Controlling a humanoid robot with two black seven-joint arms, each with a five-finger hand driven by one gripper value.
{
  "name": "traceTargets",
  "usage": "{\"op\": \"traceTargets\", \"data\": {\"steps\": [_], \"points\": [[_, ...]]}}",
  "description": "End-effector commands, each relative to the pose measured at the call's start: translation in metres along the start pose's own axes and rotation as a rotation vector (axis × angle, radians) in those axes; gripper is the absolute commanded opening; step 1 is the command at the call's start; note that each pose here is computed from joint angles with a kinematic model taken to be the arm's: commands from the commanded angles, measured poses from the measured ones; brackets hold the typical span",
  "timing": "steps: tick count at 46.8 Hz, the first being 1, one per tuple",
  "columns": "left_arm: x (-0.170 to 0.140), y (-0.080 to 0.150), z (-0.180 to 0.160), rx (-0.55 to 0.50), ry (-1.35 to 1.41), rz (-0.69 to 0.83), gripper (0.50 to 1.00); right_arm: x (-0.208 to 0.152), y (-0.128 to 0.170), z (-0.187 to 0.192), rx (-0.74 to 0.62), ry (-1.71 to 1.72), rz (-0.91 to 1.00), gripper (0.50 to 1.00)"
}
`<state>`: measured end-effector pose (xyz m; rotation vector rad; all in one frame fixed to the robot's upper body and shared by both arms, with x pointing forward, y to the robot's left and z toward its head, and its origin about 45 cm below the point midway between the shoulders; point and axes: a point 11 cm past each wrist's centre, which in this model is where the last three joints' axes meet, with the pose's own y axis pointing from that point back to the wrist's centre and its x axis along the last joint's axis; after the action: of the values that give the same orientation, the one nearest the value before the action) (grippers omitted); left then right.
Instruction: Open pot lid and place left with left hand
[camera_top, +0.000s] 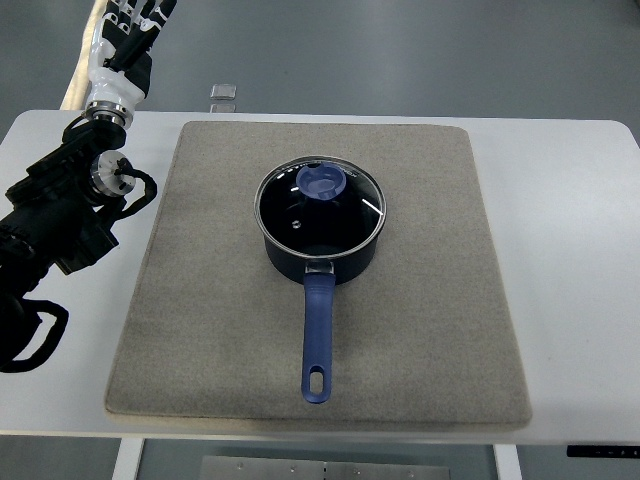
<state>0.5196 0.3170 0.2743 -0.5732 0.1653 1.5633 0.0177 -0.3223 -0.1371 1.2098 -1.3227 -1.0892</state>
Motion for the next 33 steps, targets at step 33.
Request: {"op": "traceTargets", "data": {"steps": [33], "points": [[-0.015, -0.005, 0.005, 0.021, -0.076, -0.118, 0.988, 0.000, 0.000, 0.000, 0.000, 0.000, 0.000, 0.915]]}}
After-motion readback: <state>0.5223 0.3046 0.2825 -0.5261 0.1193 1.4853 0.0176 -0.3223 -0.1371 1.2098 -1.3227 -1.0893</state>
